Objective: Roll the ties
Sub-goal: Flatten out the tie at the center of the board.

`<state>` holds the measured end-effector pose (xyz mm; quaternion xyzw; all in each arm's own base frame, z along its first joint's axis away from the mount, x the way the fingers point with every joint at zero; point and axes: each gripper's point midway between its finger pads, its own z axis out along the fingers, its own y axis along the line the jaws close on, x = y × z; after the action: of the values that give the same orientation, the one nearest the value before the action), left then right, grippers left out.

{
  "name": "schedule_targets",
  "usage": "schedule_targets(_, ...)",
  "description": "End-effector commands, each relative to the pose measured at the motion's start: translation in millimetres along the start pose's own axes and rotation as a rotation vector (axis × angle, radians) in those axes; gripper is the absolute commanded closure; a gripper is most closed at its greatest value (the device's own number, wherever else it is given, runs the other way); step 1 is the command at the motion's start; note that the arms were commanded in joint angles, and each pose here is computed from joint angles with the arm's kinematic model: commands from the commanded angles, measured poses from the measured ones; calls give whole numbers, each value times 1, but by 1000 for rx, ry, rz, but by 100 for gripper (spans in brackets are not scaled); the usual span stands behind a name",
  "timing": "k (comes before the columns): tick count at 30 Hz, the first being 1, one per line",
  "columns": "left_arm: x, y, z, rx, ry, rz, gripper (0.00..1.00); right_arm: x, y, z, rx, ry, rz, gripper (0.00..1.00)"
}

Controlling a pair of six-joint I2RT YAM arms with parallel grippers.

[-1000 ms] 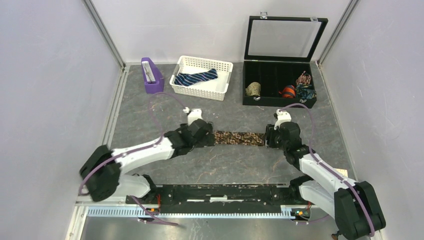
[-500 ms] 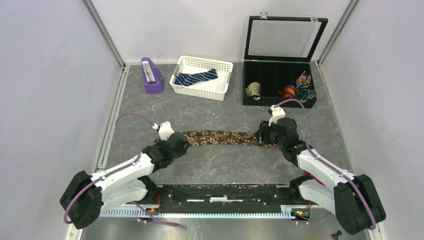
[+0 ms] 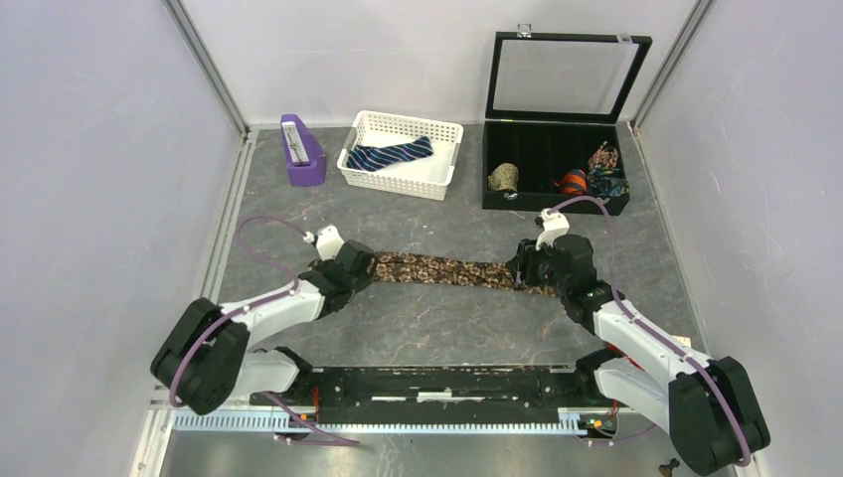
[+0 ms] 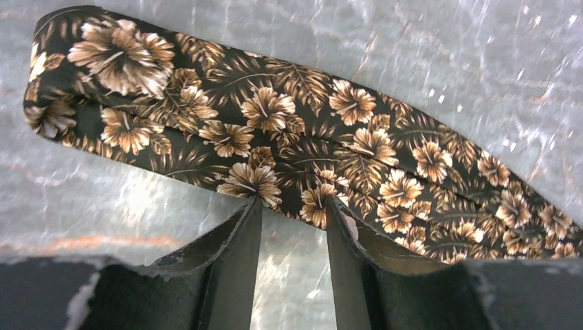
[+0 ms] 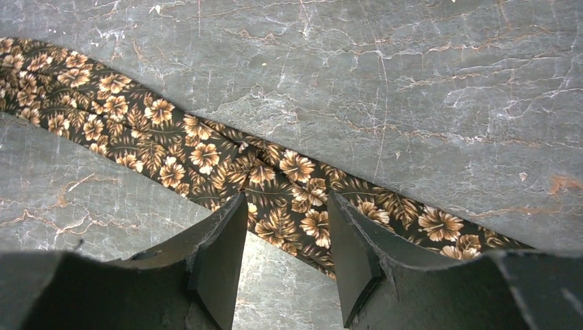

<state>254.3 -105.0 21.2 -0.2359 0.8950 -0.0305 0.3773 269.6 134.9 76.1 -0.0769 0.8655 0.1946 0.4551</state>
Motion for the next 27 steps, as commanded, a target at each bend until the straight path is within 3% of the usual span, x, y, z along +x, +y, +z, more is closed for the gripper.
schedule_targets(1, -16, -16, 22, 25, -9, 21, 53, -6, 1, -2, -4, -28, -21, 46)
schedule_targets(6, -39, -32, 46, 46, -41, 65, 54, -10, 2, -3, -7, -33, -29, 46)
schedule_targets(10, -54, -48, 35, 86, -28, 98, 54, -13, 4, -5, -13, -41, -35, 46)
schedule_targets(15, -65, -44, 10, 97, -38, 109, 39, -17, 5, -7, -20, -58, -33, 45)
schedule_targets(20, -89, -29, 7, 9, -89, 112, 34, -17, 9, -7, -40, -59, -32, 45)
schedule_targets(27, -102, -25, 41, 41, -94, -8, 41, -13, 9, -8, -42, -51, -37, 45)
